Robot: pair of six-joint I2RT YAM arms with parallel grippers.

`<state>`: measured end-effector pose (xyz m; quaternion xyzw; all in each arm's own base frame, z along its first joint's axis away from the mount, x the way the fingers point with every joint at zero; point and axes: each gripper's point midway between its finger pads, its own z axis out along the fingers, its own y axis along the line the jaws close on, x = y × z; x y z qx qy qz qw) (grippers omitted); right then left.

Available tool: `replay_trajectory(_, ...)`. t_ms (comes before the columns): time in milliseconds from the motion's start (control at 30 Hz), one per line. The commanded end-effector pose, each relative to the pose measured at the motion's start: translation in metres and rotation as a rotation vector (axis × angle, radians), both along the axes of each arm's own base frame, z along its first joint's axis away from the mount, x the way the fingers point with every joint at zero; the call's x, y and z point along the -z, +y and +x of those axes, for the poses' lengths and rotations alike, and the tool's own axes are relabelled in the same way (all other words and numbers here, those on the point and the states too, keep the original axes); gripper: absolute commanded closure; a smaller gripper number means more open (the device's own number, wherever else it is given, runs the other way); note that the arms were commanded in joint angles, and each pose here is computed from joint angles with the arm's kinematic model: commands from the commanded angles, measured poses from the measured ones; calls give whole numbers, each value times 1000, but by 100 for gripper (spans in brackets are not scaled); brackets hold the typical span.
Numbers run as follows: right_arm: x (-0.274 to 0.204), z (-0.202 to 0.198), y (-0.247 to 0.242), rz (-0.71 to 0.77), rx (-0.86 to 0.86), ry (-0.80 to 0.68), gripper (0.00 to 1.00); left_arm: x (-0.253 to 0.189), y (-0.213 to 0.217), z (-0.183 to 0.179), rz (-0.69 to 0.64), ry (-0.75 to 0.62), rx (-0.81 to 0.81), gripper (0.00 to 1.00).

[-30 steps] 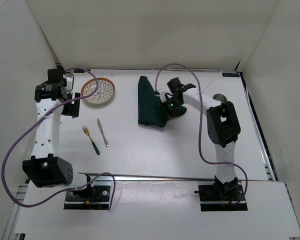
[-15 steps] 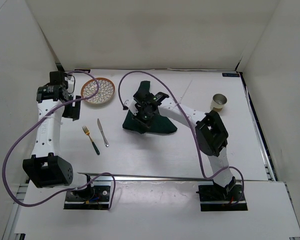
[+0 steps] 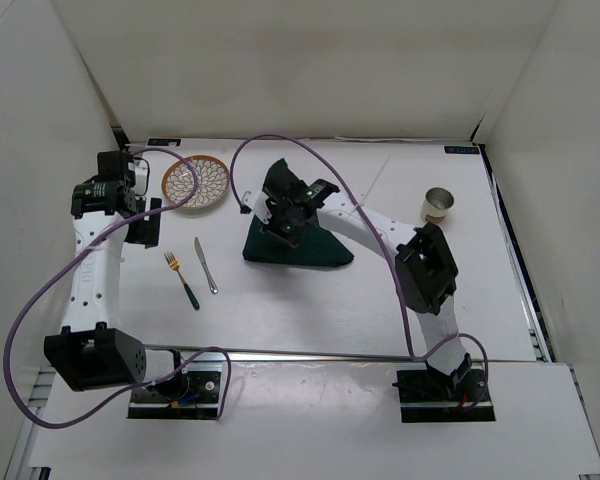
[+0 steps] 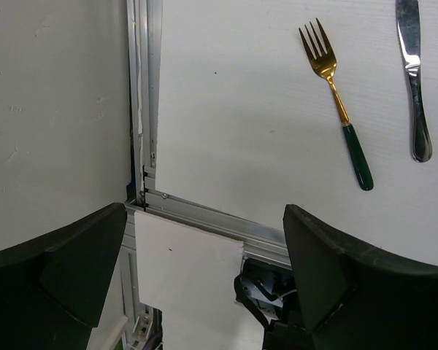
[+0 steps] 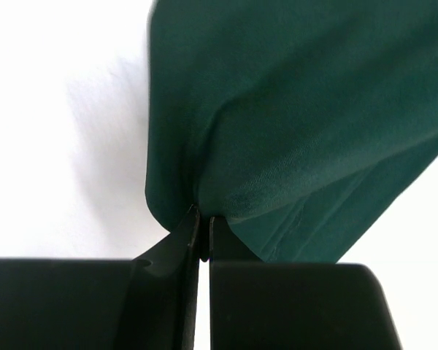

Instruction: Set the dinner table for one person

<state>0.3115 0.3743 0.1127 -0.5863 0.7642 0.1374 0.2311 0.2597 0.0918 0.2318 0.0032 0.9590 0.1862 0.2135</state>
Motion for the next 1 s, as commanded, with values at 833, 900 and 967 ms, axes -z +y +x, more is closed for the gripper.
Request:
replay_trajectory(833, -84, -100, 140, 537, -327, 360, 1, 6, 1, -54, -43, -47, -82, 0)
replay_trajectory(900, -93, -79, 134, 536, -250, 306, 1, 8, -2, -56, -53, -46, -77, 0)
replay_trajectory(967, -86, -46, 119, 494, -126, 178, 1, 9, -3, -55, -62, -48, -71, 0)
